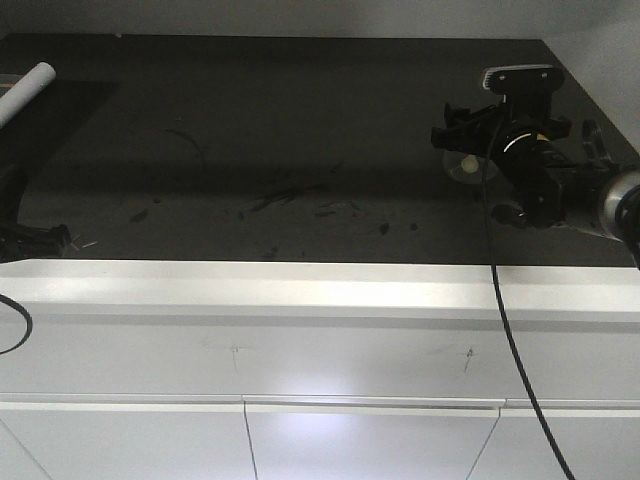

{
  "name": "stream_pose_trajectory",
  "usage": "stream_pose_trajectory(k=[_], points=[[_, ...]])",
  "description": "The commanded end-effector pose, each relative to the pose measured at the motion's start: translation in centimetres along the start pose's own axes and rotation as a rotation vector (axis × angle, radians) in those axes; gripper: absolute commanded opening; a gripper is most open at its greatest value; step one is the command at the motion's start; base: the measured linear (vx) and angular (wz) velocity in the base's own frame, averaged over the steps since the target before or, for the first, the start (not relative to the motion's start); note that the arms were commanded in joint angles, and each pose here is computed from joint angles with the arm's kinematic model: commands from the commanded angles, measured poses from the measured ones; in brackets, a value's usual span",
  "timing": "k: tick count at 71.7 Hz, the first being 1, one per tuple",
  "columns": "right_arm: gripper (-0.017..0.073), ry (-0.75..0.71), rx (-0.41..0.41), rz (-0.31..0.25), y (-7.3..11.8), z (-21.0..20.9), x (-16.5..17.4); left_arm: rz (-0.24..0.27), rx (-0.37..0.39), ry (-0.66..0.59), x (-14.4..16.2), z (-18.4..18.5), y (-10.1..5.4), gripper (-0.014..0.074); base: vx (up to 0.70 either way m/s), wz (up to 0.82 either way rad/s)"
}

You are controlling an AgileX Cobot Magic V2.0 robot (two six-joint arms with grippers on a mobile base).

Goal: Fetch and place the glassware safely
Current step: 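Close the right gripper on the jar's white lid knob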

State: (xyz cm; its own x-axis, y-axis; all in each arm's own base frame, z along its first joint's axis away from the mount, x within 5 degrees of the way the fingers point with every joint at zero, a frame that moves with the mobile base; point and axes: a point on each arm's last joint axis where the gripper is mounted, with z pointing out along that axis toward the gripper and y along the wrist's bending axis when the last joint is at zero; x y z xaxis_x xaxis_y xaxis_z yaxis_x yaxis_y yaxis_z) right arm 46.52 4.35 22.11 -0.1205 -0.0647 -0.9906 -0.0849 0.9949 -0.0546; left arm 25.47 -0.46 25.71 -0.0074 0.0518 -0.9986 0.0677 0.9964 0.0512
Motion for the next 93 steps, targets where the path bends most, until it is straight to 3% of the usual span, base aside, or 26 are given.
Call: stream_pose_trajectory(k=[1, 19, 50, 59, 78, 93], points=[[0.0553, -0.156, 0.03, 0.017, -0.6, -0.2, -4.0, -0.007, 0.001, -0.146, -2.3, -0.1, 0.0, -0.0007, 0.0, 0.0], [0.0544, -0.134, 0.062, 0.013, -2.0, 0.9, -3.2, -0.005, 0.001, -0.147, -2.3, -0.1, 0.0, -0.0007, 0.0, 0.0], [0.0508, -0.124, 0.06, 0.002, -1.9, 1.9, -1.4, -0.001, 0.0, -0.141, -2.2, 0.0, 0.0, -0.0007, 0.0, 0.0], [0.0405, -0.136, 0.061, 0.002, -1.9, 1.9, -1.5, -0.001, 0.0, -0.141, -2.2, 0.0, 0.0, -0.0007, 0.0, 0.0], [-0.0015, -0.127, 0.06, 0.002, -1.9, 1.9, -1.4, -0.001, 0.0, -0.141, -2.2, 0.0, 0.0, -0.0007, 0.0, 0.0], [-0.0008, -0.158, 0.059, 0.002, -1.8, 1.4, -2.7, -0.001, 0.0, -0.141, -2.2, 0.0, 0.0, -0.0007, 0.0, 0.0]])
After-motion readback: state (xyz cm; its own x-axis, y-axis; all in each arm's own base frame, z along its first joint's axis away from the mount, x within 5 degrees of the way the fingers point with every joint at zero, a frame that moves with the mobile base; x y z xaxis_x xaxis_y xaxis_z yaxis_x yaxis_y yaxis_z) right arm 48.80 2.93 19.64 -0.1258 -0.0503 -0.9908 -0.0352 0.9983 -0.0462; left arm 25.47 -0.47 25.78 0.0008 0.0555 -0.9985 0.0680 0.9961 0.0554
